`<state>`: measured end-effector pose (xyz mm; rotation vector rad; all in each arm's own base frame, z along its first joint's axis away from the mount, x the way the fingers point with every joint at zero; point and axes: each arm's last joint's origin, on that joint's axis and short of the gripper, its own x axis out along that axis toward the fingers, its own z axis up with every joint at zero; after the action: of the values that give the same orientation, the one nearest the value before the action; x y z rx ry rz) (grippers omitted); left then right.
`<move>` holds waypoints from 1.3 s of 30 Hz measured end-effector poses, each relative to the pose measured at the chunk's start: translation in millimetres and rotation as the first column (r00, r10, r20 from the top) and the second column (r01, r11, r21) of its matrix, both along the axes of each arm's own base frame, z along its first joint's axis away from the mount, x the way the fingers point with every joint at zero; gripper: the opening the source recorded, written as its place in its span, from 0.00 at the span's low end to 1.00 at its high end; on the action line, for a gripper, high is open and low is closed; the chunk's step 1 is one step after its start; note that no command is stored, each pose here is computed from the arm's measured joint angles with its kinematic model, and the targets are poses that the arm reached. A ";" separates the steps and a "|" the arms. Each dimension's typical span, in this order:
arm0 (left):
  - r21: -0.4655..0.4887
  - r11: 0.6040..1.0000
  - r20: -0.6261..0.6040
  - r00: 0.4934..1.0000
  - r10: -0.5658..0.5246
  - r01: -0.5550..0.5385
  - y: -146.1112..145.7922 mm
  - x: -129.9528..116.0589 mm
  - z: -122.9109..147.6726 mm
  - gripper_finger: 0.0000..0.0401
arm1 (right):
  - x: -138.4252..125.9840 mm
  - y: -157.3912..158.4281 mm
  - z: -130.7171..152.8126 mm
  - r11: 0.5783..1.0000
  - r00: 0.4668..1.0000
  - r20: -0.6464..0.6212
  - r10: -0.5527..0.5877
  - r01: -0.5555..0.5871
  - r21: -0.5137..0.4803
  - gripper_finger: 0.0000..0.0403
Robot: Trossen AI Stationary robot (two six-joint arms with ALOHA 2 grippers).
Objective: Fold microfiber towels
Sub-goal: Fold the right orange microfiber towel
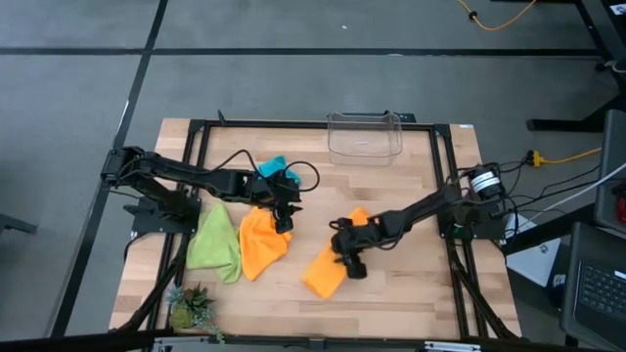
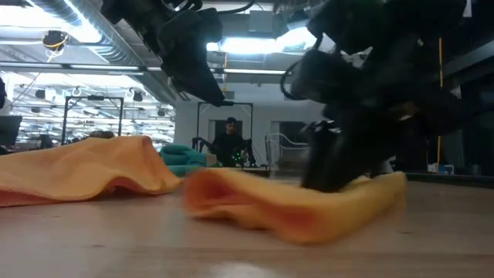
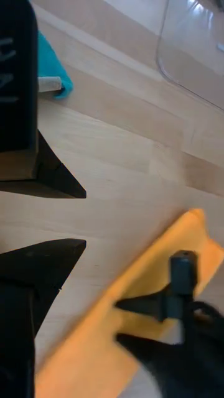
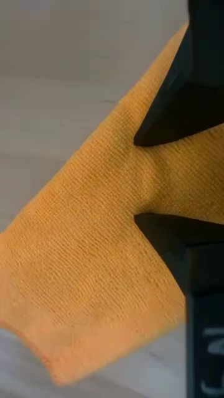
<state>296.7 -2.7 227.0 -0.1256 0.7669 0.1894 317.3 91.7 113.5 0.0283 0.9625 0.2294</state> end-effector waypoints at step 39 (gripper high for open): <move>0.000 1.000 -0.014 1.000 -0.010 0.010 -5.3 -1.1 -1.3 0.27 | -39.5 65.4 -21.6 0.657 0.626 0.305 -0.718 0.754 -0.003 0.48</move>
<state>295.6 -8.0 225.8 -0.1205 0.7817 0.1809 277.8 157.1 91.9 0.2655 0.6081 -0.5982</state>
